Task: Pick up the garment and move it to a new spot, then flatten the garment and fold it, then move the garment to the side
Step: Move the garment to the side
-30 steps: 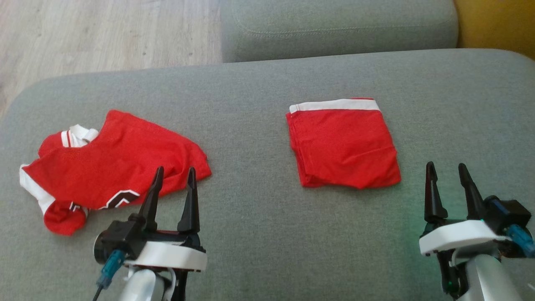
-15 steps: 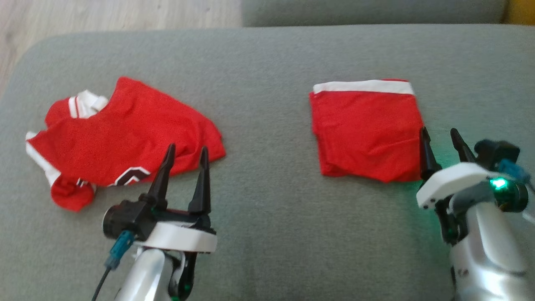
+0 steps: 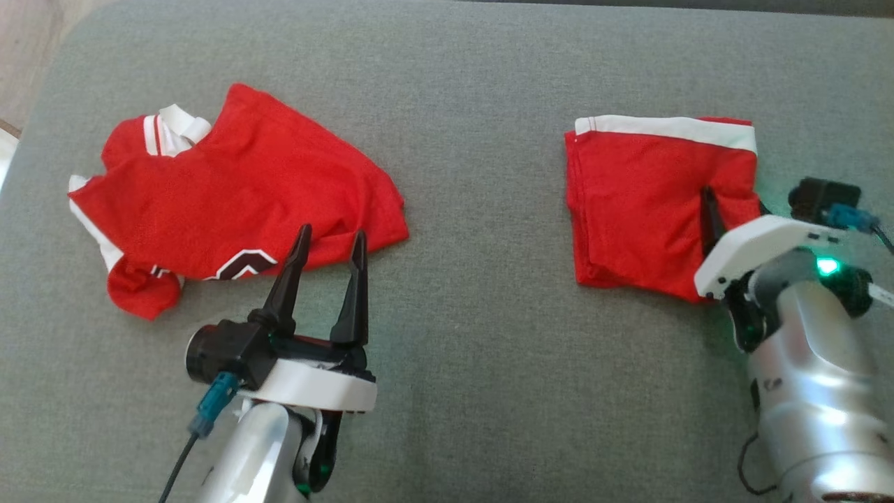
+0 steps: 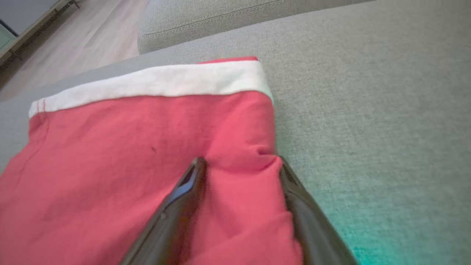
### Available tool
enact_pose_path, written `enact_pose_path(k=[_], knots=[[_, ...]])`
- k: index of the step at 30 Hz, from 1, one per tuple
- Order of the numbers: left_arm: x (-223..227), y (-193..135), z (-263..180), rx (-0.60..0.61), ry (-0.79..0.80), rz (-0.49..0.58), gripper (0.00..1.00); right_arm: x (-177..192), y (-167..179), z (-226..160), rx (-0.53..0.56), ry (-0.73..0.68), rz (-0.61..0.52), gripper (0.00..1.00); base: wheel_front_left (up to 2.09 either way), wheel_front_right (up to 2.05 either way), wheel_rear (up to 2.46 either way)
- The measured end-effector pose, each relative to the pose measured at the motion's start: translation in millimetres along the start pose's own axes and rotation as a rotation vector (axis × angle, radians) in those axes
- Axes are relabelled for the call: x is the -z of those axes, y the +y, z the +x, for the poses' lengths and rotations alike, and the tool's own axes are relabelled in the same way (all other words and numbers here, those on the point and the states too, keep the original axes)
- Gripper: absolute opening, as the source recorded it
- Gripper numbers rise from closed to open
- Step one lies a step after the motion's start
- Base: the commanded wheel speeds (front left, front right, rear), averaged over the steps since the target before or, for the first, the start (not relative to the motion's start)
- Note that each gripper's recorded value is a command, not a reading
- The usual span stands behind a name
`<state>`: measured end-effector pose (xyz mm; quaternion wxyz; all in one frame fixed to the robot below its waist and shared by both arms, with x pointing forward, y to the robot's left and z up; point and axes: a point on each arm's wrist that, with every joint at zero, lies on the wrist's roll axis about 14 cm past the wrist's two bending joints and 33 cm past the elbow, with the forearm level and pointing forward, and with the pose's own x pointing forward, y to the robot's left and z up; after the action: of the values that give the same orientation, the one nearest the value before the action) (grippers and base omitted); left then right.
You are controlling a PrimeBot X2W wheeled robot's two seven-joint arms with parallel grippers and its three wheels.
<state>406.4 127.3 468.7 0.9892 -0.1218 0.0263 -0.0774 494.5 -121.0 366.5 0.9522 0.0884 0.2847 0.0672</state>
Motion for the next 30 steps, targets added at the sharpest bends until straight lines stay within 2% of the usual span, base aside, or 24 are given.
enact_pose_path(k=[1,9,14,18,22,30], knots=[[1,-1,1,0.003,0.003,0.0,1.0,-2,0,1,-0.001,-0.002,-0.019,0.0,0.0,0.0,0.0],[-2,-30,16,0.099,-0.008,0.004,1.0,-10,-5,-6,0.0,-0.056,-0.186,0.0,0.0,0.0,0.0],[1,-60,20,0.188,-0.002,0.0,1.0,-20,-30,-20,0.033,-0.079,-0.337,0.0,0.0,0.0,0.0],[0,-87,26,0.266,-0.009,0.001,1.0,-28,-66,-34,0.087,-0.067,-0.458,0.0,0.0,0.0,0.0],[-7,-106,37,0.324,-0.033,0.002,1.0,-43,-119,-48,0.176,-0.051,-0.533,0.0,0.0,0.0,0.0],[1,-109,59,0.34,-0.028,-0.014,1.0,-68,-204,-63,0.333,-0.009,-0.593,0.0,0.0,0.0,0.0]])
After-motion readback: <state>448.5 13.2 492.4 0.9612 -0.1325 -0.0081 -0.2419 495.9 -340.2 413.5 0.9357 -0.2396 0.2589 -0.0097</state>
